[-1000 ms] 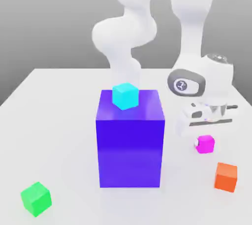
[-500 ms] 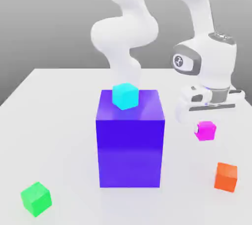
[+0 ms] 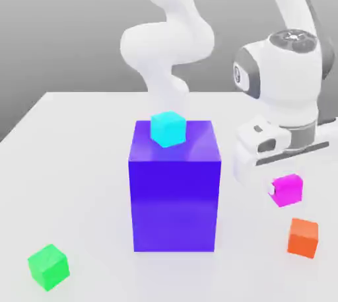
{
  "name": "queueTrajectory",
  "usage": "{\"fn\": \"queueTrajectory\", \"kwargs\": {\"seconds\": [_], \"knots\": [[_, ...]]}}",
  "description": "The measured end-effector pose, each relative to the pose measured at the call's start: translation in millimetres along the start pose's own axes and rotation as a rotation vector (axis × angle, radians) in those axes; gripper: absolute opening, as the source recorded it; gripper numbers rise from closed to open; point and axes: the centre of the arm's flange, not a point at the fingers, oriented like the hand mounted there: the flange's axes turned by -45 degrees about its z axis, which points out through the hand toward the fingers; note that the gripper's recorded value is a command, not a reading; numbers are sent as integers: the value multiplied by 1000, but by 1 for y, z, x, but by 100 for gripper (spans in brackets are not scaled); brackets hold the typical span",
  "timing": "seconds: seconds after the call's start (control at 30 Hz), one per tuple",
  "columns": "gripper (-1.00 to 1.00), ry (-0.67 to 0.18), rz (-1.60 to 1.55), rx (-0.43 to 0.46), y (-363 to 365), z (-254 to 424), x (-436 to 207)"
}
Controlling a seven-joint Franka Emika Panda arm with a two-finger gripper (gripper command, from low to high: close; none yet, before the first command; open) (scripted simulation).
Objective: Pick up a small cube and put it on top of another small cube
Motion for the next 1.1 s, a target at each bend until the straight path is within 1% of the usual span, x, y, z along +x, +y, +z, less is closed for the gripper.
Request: {"fn": "queueTrajectory", "kwargs": {"seconds": [0.13,0.2,0.27,0.47,0.8,0.97,1.0,1.1], "knots": [[-100,35,95,13,74,-23,31],[-100,55,166,12,125,-36,39],[-100,75,245,7,178,-48,41],[-100,87,401,-39,265,-56,26],[-100,81,672,-153,388,-60,-34],[-100,80,702,-168,411,-8,-40],[100,80,703,-169,412,0,-41],[100,80,703,-169,412,0,-41]]}}
